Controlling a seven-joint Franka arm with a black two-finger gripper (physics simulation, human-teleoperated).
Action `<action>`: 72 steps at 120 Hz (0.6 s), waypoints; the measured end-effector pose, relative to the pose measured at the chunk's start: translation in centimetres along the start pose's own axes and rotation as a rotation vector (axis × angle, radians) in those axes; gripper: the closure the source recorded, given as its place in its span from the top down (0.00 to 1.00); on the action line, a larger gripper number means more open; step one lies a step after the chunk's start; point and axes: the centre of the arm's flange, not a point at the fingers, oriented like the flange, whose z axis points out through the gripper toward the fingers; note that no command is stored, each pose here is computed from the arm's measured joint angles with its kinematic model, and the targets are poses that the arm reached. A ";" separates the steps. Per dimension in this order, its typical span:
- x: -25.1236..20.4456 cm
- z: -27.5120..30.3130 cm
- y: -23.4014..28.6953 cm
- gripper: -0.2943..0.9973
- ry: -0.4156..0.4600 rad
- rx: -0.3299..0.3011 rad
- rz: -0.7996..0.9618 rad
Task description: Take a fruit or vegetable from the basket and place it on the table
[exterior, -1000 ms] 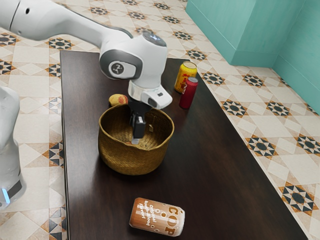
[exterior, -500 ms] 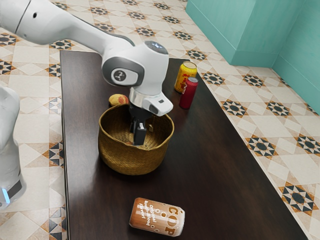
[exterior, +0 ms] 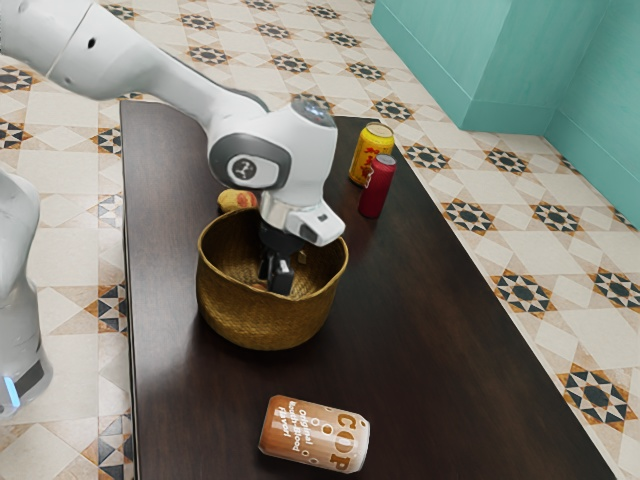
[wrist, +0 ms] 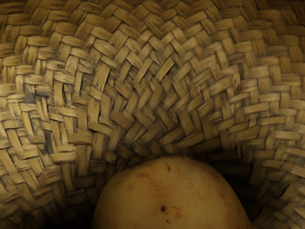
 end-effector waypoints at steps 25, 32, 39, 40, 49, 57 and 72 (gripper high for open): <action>-0.2 0.9 -0.3 0.71 -0.003 -0.006 -0.009; -0.1 1.2 -0.3 0.63 -0.002 -0.009 -0.012; 0.0 1.4 -0.4 0.56 -0.001 -0.011 -0.015; 0.0 1.4 -0.4 0.55 -0.001 -0.011 -0.015; -0.1 1.2 -0.4 0.52 0.008 -0.010 -0.016; -0.5 -0.1 -0.1 0.50 0.038 -0.007 -0.010; -1.0 -5.0 0.7 0.50 0.117 -0.002 0.007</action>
